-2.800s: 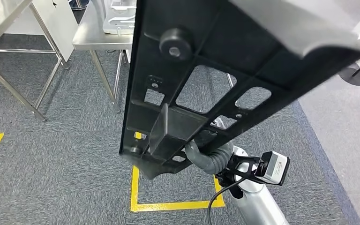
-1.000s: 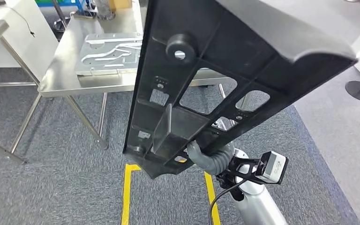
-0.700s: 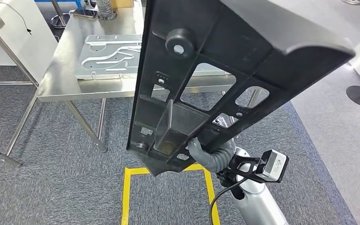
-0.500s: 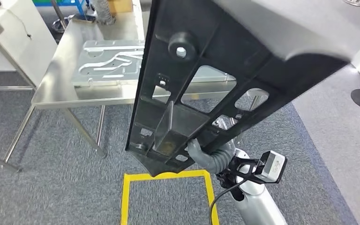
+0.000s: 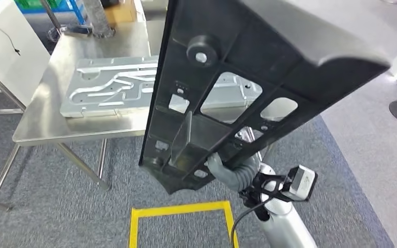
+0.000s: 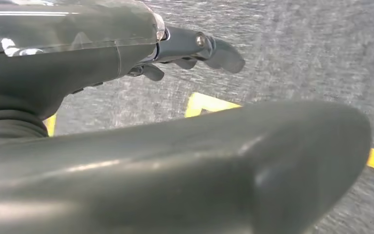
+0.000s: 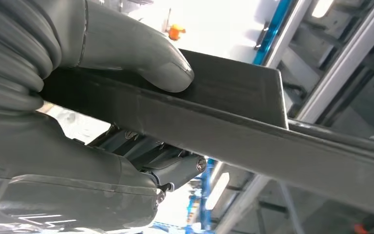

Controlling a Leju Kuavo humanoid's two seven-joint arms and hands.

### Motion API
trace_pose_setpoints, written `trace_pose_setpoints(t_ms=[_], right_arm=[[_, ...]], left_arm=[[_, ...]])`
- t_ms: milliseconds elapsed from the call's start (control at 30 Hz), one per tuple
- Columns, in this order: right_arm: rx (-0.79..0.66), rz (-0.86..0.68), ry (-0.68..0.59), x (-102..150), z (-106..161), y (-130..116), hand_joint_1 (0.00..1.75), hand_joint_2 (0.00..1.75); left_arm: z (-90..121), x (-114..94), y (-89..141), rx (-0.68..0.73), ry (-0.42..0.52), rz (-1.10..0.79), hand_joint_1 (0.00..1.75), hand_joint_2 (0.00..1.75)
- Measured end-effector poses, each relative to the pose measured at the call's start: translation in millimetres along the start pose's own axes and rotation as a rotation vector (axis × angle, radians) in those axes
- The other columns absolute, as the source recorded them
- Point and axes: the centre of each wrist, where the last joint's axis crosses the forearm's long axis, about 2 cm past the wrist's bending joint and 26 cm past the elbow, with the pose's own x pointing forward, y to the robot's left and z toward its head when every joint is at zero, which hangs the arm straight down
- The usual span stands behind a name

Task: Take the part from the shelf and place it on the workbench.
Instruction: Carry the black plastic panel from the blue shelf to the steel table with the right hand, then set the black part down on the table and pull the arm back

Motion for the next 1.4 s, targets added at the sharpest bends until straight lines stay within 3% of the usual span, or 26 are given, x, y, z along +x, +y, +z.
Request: trace_pose_setpoints(t_ms=[400, 700, 867, 1000, 1133, 1233, 1367, 1400], right_arm=[[-0.056, 0.044, -0.012, 7, 6, -11, 1.50, 1.75], [-0.132, 0.167, 0.044, 17, 4, -36, 1.50, 1.75], [-0.208, 0.503, 0.188, 18, 1, -63, 1.50, 1.75], [-0.223, 0.859, 0.321, 17, -16, -90, 1.50, 1.75], [-0.144, 1.227, 0.477, 10, -42, -109, 1.50, 1.75], [-0.092, 1.325, 0.516, 6, -51, -113, 1.50, 1.75], [0.359, 1.683, 0.681, -50, -80, -115, 1.50, 1.75], [0.420, 1.709, 0.691, -58, -82, -112, 1.50, 1.75]], left_arm=[[0, 1, -3, -0.003, -0.013, 0.008, 0.00, 0.00], [-1, 5, -8, -0.012, -0.028, 0.025, 0.00, 0.00], [0, 3, -8, -0.007, -0.029, 0.043, 0.00, 0.00], [0, 3, -7, -0.003, -0.031, 0.051, 0.00, 0.00], [0, 3, -8, -0.009, -0.035, 0.048, 0.00, 0.00], [0, 4, -8, -0.012, -0.038, 0.047, 0.00, 0.00], [-2, 11, -11, -0.031, -0.051, 0.025, 0.00, 0.00], [-2, 11, -11, -0.033, -0.051, 0.022, 0.00, 0.00]])
